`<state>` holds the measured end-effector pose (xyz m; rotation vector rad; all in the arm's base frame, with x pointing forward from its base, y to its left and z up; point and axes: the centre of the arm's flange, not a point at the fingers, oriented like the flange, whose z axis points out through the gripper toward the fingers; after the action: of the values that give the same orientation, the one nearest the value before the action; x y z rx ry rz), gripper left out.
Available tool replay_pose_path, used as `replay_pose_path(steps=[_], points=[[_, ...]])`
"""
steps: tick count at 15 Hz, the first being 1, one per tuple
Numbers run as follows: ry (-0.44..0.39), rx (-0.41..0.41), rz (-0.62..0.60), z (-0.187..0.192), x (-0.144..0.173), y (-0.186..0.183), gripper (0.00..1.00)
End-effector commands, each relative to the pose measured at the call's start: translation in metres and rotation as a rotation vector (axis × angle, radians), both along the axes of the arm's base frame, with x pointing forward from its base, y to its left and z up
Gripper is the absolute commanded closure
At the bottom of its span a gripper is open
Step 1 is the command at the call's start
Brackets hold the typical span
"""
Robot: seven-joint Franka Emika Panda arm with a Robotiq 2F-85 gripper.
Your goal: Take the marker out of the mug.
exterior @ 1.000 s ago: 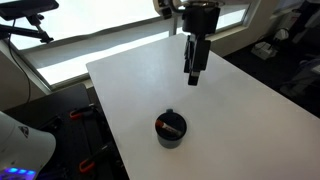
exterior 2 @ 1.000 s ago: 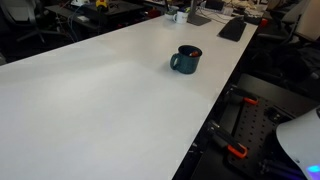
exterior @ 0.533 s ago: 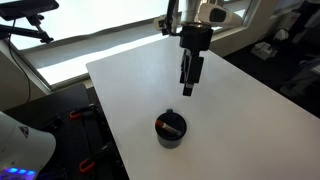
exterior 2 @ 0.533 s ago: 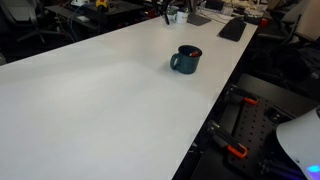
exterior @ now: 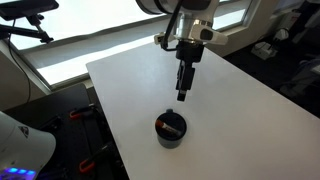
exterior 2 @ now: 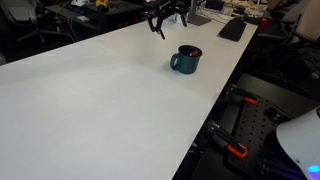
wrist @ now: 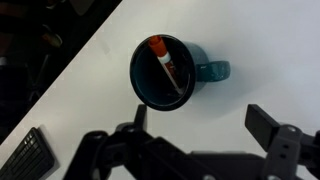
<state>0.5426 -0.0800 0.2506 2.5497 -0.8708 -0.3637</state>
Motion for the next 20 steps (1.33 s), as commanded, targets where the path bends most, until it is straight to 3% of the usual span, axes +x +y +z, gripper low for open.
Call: replay_pose_path(steps=[1, 7, 14, 20], points=[[-0.027, -0.026, -0.015, 0.012, -0.005, -0.016, 0.0], [-0.032, -0.047, -0.032, 0.032, -0.024, -0.043, 0.0], [-0.013, -0.019, -0.031, 0.034, -0.033, -0.033, 0.0], [0.032, -0.045, -0.014, 0.015, -0.055, -0.037, 0.0]])
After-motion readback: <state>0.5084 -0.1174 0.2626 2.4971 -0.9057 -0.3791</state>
